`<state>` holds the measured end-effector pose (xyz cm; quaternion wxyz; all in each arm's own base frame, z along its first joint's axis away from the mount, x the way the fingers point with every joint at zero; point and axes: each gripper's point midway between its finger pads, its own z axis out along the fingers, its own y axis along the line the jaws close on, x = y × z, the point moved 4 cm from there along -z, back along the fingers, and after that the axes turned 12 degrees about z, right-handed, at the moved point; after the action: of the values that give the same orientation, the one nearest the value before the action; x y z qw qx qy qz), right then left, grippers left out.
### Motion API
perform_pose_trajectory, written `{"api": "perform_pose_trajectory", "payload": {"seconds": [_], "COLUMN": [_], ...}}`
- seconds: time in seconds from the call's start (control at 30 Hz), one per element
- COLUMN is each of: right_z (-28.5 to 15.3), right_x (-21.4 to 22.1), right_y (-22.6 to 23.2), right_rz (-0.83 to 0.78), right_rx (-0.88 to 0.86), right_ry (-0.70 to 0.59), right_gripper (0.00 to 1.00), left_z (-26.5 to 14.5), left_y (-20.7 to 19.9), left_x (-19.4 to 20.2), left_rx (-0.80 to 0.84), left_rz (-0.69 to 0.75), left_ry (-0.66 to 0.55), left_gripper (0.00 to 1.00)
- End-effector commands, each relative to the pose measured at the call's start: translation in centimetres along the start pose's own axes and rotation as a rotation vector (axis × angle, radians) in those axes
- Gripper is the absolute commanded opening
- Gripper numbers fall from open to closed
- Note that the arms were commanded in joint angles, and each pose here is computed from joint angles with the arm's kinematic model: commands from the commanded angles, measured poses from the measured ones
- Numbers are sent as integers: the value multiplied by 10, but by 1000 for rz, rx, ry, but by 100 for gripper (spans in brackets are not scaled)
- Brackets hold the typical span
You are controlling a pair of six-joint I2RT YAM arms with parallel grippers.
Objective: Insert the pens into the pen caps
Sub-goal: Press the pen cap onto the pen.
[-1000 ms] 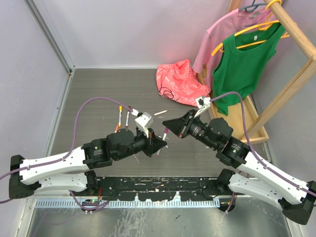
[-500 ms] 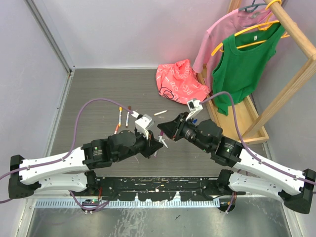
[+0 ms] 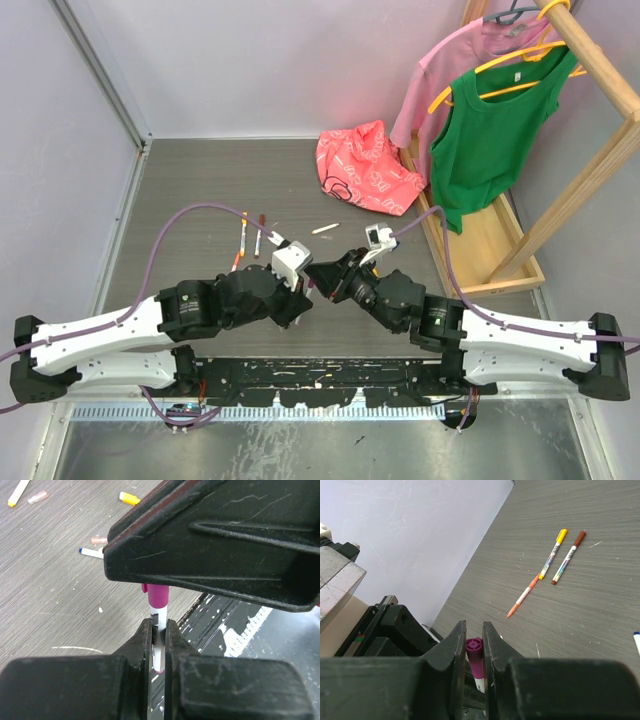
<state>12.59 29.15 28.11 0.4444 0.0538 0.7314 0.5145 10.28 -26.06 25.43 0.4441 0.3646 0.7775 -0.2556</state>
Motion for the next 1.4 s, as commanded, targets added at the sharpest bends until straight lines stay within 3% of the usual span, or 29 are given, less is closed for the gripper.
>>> {"api": "perform_pose_trajectory", "payload": {"seconds": [0.0,0.27,0.97,1.37], "right_z": [-39,-51,-62,-33], "right_x": [119,161,214,144], "right_y": [-31,-48,-59,-22], "right_rz": [-23,-5,-33,-48], "right_rx": [32,63,109,61], "right_ry": [527,615,701,482], "right_gripper": [0,0,0,0], "left_z": [-67,-78,-102,-99], "left_y": [27,29,35,30], "left_x": [-169,-178,-187,-176], "left_rx": [-131,-132,-132,-89], "left_rz": [-216,-205,-210,-208], "left_ry": [-687,-722,-778,-744], "left_gripper": [0,0,0,0]}}
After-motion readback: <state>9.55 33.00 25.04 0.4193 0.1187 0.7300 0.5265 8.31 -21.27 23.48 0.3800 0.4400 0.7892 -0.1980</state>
